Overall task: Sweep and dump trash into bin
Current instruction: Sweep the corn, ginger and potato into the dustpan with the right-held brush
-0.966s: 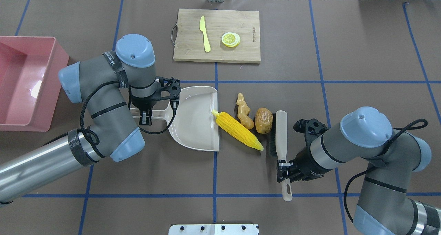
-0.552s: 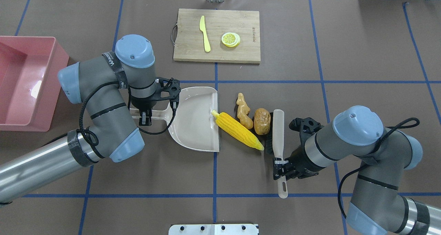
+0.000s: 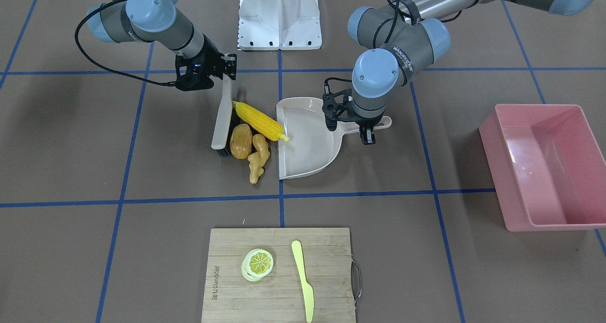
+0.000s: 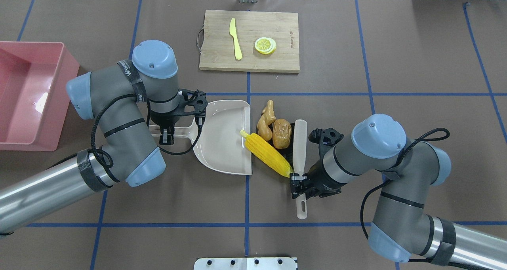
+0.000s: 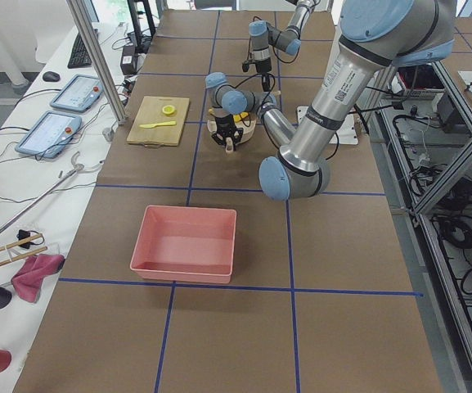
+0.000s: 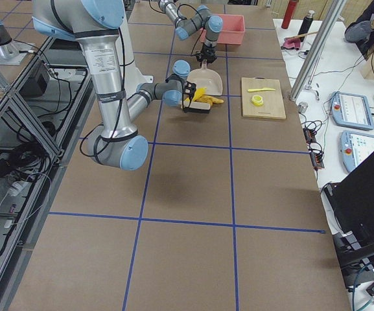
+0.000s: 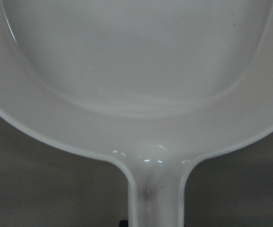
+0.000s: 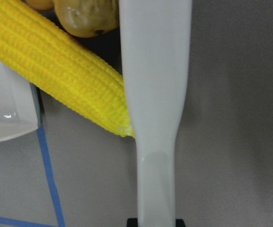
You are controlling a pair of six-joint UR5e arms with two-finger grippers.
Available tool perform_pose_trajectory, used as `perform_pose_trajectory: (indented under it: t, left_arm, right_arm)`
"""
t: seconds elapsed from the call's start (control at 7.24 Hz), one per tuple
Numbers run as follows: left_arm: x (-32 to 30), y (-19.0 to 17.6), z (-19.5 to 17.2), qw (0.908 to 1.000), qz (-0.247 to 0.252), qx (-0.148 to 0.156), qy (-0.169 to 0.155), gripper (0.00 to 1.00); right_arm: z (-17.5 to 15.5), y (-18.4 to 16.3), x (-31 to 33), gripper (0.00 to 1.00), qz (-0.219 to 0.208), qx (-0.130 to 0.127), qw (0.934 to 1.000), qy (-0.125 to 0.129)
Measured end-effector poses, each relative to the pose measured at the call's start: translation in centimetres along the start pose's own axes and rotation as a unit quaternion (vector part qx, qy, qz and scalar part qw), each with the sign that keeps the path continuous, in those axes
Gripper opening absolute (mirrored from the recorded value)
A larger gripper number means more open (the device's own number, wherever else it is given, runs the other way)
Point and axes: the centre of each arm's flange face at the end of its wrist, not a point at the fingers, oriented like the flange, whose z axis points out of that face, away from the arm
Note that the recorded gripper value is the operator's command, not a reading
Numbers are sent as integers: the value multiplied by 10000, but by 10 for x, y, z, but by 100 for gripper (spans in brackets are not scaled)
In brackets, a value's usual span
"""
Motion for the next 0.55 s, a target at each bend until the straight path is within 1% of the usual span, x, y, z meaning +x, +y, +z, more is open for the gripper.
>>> perform_pose_trajectory:
  t: [0.28, 0.55]
  left_arm:
    - [0, 0, 1, 10000, 2, -5, 3, 0]
    - [0, 1, 1, 10000, 24, -13, 8, 0]
  right_arm:
    - [12, -7, -24, 0, 77, 10, 10000, -30]
    - [25, -3, -48, 0, 186, 46, 9998, -61]
